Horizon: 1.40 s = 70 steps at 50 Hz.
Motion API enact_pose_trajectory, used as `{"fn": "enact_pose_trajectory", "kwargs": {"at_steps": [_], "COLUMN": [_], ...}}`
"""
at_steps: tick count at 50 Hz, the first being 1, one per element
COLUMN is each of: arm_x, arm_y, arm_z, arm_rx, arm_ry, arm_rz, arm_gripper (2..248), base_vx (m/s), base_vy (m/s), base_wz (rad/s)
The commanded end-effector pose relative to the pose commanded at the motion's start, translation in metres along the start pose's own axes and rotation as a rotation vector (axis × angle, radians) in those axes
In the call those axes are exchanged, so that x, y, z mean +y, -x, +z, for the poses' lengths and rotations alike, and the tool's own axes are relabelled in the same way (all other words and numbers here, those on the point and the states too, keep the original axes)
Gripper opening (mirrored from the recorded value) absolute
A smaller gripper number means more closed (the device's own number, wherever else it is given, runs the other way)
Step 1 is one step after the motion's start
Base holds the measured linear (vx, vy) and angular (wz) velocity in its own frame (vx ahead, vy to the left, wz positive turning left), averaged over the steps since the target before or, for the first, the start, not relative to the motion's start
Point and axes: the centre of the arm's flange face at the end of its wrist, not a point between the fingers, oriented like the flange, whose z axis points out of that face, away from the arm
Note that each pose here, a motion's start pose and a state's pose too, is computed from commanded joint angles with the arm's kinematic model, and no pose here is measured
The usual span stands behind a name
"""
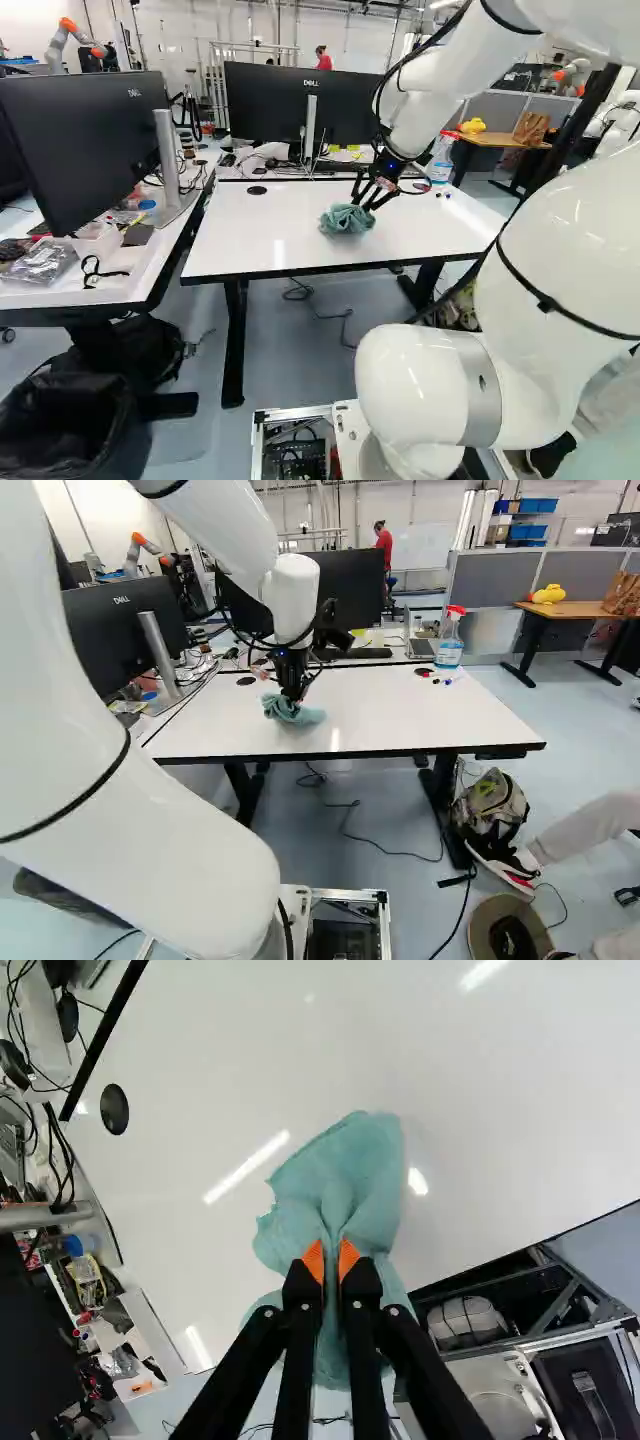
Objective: Clean the table with the green towel
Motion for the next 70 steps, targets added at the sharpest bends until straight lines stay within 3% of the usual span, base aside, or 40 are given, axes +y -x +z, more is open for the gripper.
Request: {"fn": "enact_pose_trajectory", "kwargs": {"at_steps": [28,70], "arm_x": [0.029,0.09], "arm_y": [-0.009,-0.046], "arm_z": [-0.05,-0.069], "arm_rx": [0.121,0.181], "arm_ry": [-0.01,0.026], "arm_rz": [0.074,0.231], "arm_gripper": [37,37], "base_vx": [0.0,0.0], "base_vy": [0.0,0.0], "base_wz": [0.0,0.0]}}
